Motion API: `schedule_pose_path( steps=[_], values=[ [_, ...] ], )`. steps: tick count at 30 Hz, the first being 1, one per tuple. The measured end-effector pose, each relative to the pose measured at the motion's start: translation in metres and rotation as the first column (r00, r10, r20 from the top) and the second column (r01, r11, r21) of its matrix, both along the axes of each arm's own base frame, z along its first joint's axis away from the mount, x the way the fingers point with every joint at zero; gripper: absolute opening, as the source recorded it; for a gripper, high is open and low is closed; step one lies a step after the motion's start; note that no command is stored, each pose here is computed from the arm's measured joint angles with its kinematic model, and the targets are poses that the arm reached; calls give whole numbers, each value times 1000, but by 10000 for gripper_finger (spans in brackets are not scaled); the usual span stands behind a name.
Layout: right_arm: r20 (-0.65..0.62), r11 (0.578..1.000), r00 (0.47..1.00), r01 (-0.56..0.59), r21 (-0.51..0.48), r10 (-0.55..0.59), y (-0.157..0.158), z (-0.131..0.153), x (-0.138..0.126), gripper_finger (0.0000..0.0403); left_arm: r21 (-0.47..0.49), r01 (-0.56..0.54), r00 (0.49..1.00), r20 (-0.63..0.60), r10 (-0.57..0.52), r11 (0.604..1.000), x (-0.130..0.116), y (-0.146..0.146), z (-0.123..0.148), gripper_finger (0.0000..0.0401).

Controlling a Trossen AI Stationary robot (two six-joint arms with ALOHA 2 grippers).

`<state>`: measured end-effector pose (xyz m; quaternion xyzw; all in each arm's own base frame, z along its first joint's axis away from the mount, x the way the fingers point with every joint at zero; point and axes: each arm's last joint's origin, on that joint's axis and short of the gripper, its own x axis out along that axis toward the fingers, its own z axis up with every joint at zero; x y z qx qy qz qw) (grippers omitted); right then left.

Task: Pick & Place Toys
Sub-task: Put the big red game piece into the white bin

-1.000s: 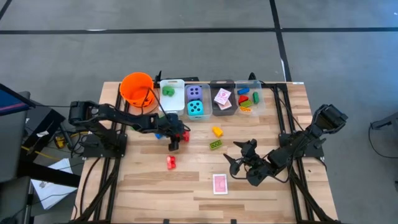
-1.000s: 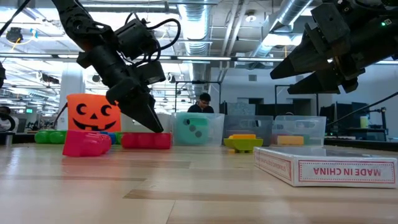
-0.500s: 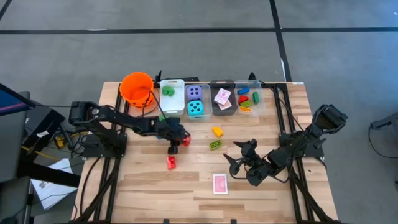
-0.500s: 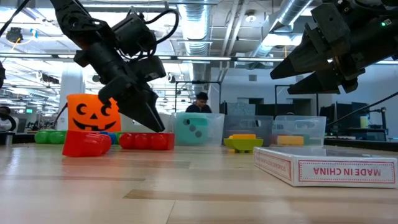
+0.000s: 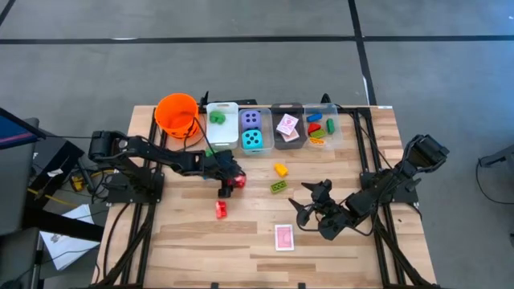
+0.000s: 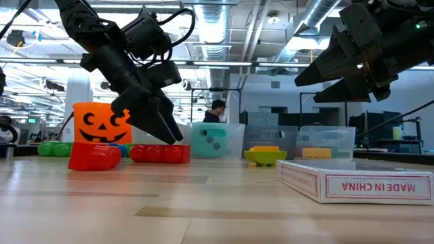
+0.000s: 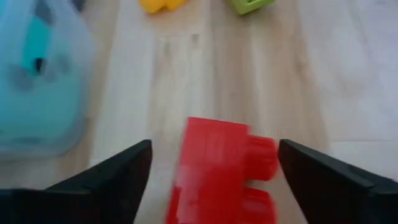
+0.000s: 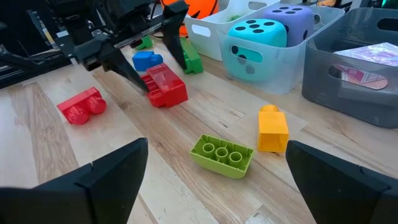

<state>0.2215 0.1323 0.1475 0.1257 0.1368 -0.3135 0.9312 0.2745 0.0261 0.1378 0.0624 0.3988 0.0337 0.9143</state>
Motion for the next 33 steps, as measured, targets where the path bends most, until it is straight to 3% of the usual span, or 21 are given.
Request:
schedule_pose_path(
  steps=[4, 8, 21, 33],
  values=[
    [-3, 1000, 1000, -2, -4, 2, 0, 0, 0, 374, 27, -32, 999, -2, 32, 999, 0, 3, 0, 378],
    [-4, 1000, 1000, -2, -6, 2, 0, 0, 0, 374, -20, -41, 999, -30, 40, 999, -3, 3, -2, 394],
    [-4, 1000, 1000, 8, -6, -8, -2, 0, 1, 374, -72, 9, 999, -40, -12, 997, -3, -1, -2, 383],
    [-3, 1000, 1000, 11, -5, -11, -3, 0, 2, 374, -97, 146, 985, -81, -154, 985, -1, -27, -14, 382]
  ],
)
